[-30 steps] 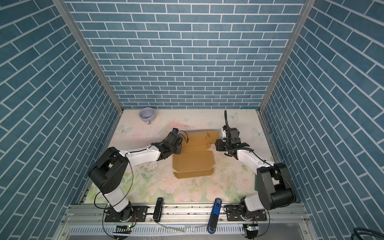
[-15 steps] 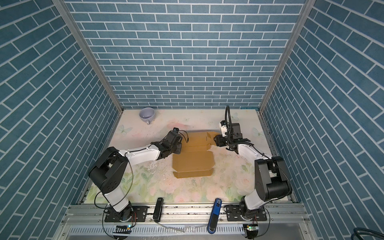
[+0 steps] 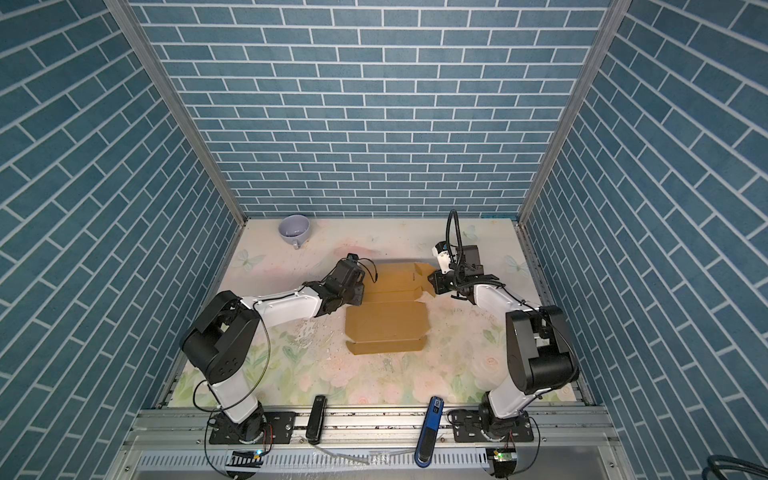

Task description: Fold the paper box

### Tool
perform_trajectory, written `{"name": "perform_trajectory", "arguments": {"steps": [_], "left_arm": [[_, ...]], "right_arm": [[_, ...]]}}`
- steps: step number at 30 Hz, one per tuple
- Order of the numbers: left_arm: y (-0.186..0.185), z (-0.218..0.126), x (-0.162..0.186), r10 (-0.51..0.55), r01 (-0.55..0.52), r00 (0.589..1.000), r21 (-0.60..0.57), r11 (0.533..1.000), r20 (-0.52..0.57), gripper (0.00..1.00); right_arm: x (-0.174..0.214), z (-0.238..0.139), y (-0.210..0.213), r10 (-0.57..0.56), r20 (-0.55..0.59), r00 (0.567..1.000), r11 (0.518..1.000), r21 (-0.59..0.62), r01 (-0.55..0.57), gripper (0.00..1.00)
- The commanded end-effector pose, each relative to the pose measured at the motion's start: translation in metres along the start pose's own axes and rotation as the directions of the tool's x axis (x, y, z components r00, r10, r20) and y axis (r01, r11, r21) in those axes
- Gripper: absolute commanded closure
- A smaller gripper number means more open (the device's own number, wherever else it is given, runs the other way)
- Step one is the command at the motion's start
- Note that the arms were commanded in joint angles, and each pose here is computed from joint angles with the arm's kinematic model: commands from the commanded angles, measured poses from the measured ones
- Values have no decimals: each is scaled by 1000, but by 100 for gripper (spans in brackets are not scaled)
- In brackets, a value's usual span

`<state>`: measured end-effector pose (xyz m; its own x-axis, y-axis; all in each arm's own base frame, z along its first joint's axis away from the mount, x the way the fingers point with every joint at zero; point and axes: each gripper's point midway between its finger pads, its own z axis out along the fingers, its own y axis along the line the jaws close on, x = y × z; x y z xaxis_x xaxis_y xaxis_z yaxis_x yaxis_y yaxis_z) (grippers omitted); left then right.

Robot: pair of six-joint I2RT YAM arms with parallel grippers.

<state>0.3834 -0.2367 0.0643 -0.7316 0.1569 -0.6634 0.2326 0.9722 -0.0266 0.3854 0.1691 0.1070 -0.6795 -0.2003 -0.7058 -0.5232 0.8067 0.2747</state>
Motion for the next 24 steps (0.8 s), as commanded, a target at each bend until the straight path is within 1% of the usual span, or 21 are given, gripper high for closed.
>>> {"name": "perform_trajectory", "arguments": {"steps": [1, 5, 11, 17, 24], "left_arm": [[-1, 7, 4, -17, 18, 1000, 12, 1000, -23, 87], [-2, 6, 0, -15, 16, 1000, 17, 1000, -21, 87], [-1, 4, -5, -15, 16, 1000, 10, 1000, -10, 87], [1, 0, -11, -28, 28, 999, 2, 1000, 25, 87], [-3, 0, -11, -49, 49, 998, 15, 999, 36, 87]], "right_arm": [[-28, -19, 14, -62, 66, 996, 997, -30, 64, 88], [-32, -27, 20, -57, 67, 996, 997, -42, 59, 92], [-33, -32, 29, -43, 65, 997, 996, -72, 48, 95], [-37, -33, 42, -21, 54, 998, 995, -97, 27, 96], [-37, -28, 58, -16, 42, 999, 995, -96, 20, 96]]}}
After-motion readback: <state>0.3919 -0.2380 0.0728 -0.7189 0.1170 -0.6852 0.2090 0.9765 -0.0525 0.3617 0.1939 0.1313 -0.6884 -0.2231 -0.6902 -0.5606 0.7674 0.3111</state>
